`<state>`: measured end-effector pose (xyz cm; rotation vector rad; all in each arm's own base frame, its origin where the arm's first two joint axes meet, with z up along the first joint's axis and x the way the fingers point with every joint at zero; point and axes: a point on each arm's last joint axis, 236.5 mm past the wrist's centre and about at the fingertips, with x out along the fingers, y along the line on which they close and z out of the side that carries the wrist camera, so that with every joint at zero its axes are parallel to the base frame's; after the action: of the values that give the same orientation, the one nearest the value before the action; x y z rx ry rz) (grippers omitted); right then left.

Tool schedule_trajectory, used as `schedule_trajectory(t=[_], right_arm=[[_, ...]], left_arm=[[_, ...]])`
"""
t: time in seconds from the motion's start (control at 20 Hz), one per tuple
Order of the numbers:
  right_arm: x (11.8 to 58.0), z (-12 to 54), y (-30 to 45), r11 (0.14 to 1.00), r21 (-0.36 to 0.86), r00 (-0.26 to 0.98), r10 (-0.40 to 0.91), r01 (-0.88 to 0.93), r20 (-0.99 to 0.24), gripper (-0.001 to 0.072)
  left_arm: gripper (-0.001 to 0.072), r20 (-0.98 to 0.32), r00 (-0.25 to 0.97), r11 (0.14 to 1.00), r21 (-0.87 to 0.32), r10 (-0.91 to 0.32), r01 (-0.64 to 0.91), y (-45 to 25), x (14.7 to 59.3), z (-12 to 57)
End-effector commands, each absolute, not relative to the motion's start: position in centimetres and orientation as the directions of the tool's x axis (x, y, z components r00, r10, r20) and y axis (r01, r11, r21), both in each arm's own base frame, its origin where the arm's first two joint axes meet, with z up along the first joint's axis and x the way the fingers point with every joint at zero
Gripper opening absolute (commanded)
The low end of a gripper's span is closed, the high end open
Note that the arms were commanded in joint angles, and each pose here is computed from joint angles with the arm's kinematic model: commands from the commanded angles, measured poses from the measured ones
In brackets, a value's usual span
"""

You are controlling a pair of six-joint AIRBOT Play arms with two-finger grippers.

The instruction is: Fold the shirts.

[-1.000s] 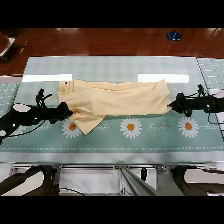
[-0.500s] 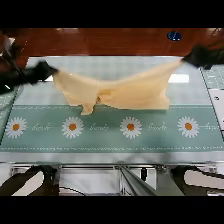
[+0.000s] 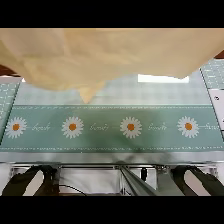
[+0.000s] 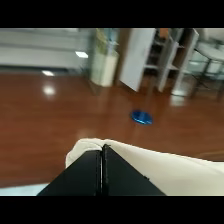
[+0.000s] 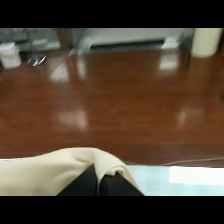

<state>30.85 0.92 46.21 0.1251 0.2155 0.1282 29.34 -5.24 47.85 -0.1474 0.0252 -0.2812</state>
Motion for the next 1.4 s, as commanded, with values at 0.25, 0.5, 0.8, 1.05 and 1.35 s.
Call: schedule_trajectory(t=[0.25,0.5,0.8,1.05,1.35], right_arm=[[16.2,49.1,-1.2,0.989,0.035,0.985,-0.141,0.145,-0.097,0.0028],[17.4,45.1,-1.3,0.988,0.062,0.964,-0.123,0.142,-0.236,0.0028],[25.9,30.8,-0.2,0.984,0.176,0.802,0.077,0.035,-0.593,0.0028],[35.4,17.7,-0.7,0.951,0.309,0.619,0.233,0.016,-0.750,0.0028],[48.0,5.2,-1.8,0.868,0.488,0.542,0.370,0.088,-0.755,0.0027]], left_arm=[[0.0018,0.122,0.992,0.996,0.079,0.032,-0.041,-1.3,13.9,51.0],[0.0018,-0.013,0.999,0.997,0.056,0.053,-0.052,-0.5,15.3,47.6],[0.0018,-0.445,0.889,0.989,-0.141,-0.107,0.048,-1.3,27.1,34.3],[0.0018,-0.716,0.664,0.959,-0.285,-0.216,0.005,-1.1,38.1,19.8],[0.0018,-0.739,0.629,0.931,-0.359,-0.241,-0.064,-3.9,51.2,7.8]])
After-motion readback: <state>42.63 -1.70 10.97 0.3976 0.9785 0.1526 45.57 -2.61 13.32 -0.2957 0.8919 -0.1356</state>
